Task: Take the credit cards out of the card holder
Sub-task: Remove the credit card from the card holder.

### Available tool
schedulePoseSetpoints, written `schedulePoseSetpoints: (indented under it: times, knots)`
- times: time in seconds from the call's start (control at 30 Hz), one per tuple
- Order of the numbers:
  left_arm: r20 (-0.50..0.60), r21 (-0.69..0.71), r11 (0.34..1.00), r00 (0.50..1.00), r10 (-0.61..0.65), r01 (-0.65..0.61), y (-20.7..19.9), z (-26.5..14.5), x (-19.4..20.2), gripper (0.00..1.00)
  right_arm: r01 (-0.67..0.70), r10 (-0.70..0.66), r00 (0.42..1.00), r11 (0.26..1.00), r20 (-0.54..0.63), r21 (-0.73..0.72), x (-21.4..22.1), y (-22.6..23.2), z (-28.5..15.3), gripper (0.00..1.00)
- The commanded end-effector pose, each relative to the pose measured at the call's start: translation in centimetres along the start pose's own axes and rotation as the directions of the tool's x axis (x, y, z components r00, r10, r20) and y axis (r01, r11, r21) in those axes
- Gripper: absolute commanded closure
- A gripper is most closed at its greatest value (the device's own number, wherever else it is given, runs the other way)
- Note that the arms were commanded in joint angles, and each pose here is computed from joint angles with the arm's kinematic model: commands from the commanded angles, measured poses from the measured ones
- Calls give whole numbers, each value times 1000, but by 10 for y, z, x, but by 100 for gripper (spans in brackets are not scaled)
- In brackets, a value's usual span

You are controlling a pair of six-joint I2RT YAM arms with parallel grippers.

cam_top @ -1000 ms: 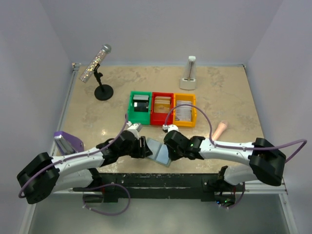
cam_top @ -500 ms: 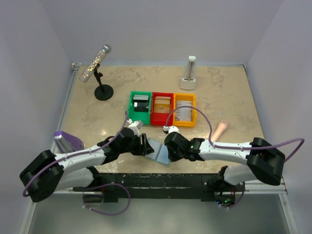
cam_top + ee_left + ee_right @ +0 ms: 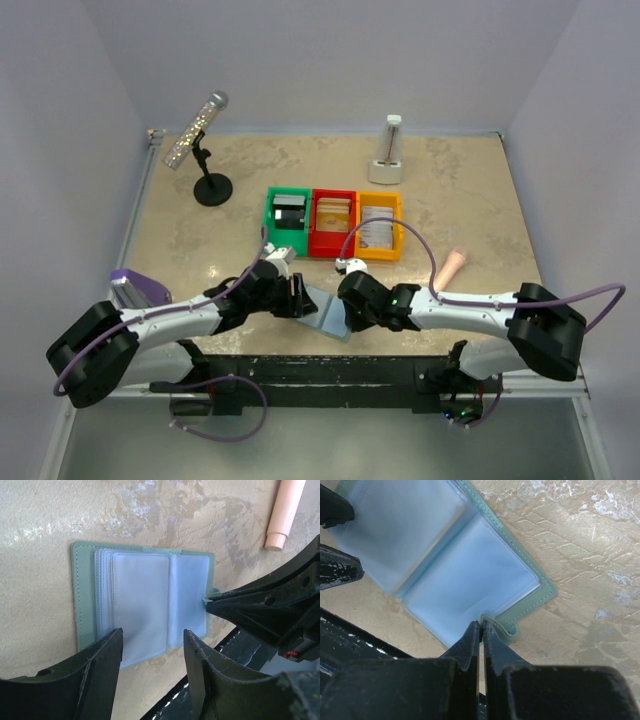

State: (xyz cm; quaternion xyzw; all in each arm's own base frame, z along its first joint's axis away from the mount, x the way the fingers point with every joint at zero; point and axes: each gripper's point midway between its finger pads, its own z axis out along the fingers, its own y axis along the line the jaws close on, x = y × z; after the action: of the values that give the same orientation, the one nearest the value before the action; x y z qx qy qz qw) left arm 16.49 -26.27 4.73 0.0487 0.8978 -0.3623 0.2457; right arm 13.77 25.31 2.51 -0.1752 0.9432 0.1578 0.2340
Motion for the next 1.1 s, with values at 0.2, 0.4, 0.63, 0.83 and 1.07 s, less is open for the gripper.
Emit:
schedulePoseSetpoints:
  times: [0.2, 0.4, 0.63, 0.83, 1.07]
  knots:
    - [58, 11, 999, 997, 48, -48, -8, -2, -18, 44, -2, 2, 1000, 1000, -2, 22, 6, -8, 0, 100]
    - [2, 40, 997, 998, 65, -65, -11, 7, -7, 44, -1, 1, 1000, 1000, -3, 23, 6, -8, 1, 100]
    - [-48, 169, 982, 995, 92, -83, -36, 14, 6, 44, 1, -1, 1000, 1000, -4, 15, 5, -6, 0, 100]
    - [-53, 268, 959, 992, 113, -95, -54, 12, 7, 44, 6, -6, 1000, 1000, 1, 11, 3, -5, -1, 100]
    - [-40, 359, 927, 991, 131, -108, -72, 8, 8, 44, -21, 21, 999, 1000, 35, 3, -4, -5, -15, 100]
